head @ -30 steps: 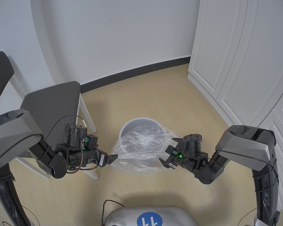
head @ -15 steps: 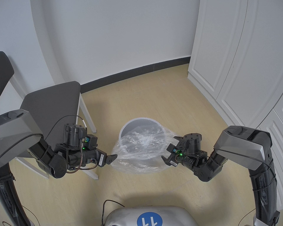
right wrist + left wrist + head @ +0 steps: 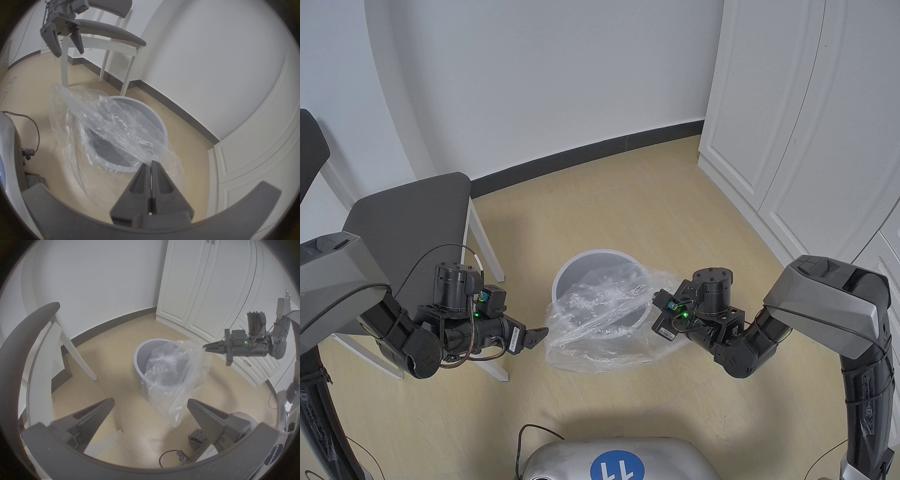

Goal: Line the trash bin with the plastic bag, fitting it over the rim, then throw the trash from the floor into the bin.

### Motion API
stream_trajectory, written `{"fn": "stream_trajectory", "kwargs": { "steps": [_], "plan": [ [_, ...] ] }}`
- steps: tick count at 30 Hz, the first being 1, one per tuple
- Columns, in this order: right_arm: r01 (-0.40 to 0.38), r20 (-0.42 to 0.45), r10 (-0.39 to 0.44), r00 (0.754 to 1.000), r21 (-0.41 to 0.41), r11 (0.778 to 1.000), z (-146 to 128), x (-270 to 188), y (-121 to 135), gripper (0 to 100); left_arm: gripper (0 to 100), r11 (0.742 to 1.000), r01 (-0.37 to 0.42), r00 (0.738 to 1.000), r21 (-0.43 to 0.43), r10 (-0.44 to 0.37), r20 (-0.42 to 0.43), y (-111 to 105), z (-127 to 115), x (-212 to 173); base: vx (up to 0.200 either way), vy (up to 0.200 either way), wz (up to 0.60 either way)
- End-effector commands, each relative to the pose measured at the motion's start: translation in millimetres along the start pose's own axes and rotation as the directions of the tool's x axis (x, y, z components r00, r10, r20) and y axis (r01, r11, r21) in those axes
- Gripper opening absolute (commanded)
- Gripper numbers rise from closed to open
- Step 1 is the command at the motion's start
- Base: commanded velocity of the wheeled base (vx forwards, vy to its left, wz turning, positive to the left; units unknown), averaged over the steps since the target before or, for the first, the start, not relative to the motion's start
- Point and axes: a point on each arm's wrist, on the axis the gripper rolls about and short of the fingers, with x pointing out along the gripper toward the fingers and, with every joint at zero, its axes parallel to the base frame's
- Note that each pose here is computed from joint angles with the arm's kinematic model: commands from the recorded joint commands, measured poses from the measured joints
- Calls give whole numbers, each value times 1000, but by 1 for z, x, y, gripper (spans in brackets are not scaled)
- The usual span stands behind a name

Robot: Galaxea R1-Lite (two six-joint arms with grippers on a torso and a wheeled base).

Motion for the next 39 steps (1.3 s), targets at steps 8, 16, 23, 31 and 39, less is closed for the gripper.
{"fn": "stream_trajectory", "kwargs": {
  "steps": [8,16,23,31,39],
  "plan": [
    [78,49,-79,996,32,996,26,16,-27,0,100,1000,-4,1000,3,4,24,0,4,-3,0,0,0],
    [168,120,-184,976,133,977,41,56,-29,0,100,1000,-3,1000,3,3,28,0,3,-2,0,0,0],
    [214,191,-259,947,229,950,58,84,-19,0,100,1000,-2,1000,3,2,25,-1,2,-1,0,0,0],
    [201,239,-279,930,303,931,79,105,-4,0,100,1000,0,1000,4,0,25,-1,2,-1,0,0,0],
    [124,228,-210,951,340,932,81,107,22,0,100,1000,-23,999,3,23,23,-1,3,0,0,0,0]
  ]
}}
